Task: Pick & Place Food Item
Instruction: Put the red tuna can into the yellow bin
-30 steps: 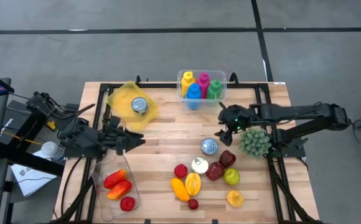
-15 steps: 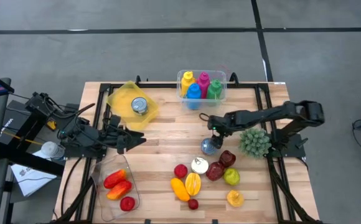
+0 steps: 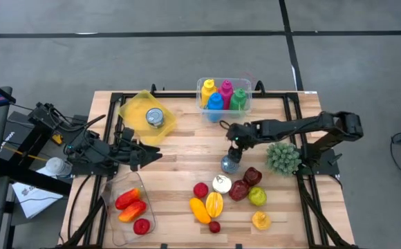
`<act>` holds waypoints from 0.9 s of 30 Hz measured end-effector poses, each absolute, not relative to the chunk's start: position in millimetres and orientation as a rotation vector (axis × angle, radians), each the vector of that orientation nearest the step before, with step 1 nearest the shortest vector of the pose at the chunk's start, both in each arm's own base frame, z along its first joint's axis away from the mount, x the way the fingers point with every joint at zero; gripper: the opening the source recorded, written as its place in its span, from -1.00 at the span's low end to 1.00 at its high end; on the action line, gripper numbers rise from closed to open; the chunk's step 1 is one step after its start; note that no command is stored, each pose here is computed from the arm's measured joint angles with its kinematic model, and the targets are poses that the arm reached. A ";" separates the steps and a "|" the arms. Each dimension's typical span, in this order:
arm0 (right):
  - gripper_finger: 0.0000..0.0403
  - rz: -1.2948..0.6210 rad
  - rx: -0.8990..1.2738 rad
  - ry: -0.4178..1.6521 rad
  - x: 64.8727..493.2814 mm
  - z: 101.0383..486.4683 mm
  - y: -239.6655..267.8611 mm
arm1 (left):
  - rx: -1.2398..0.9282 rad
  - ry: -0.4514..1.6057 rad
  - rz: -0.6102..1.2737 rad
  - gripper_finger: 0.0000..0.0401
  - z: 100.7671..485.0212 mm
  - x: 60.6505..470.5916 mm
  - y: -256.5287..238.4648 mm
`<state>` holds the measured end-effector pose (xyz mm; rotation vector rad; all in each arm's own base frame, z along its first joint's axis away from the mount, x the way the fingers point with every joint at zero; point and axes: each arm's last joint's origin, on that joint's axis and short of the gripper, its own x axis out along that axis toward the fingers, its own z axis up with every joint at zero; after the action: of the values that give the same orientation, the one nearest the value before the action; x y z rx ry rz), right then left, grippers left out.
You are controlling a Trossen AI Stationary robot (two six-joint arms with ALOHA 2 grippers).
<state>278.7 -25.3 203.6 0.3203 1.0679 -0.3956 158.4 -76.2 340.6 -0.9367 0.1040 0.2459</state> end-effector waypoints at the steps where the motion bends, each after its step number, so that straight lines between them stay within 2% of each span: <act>1: 0.40 -0.395 0.320 1.063 278.6 205.7 -25.2 | -0.935 0.104 0.246 0.54 340.6 158.4 -76.2; 6: 0.40 -0.397 0.319 1.088 279.8 202.2 -25.2 | -0.916 0.106 0.244 0.54 340.6 158.4 -76.2; 11: 0.40 -0.357 0.317 1.230 286.1 173.3 -20.5 | -0.916 0.106 0.244 0.54 340.7 158.4 -76.2; 16: 0.39 -0.333 0.299 1.286 294.2 155.2 -15.3 | -0.916 0.105 0.243 0.54 340.8 158.4 -76.2; 18: 0.33 -0.328 0.304 1.296 294.6 152.7 -15.2 | -0.915 0.106 0.244 0.54 340.6 158.5 -76.3; 21: 0.06 -0.303 0.323 1.286 295.0 154.4 -14.4 | -0.915 0.107 0.244 0.54 340.6 158.4 -76.2; 27: -0.85 -0.219 0.369 1.312 294.7 151.6 -19.2 | -0.906 0.115 0.251 0.54 339.5 158.2 -76.0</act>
<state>294.7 -19.2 151.6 0.3691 1.3119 -0.2187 158.2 -76.0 339.5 -0.9065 0.1147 0.2507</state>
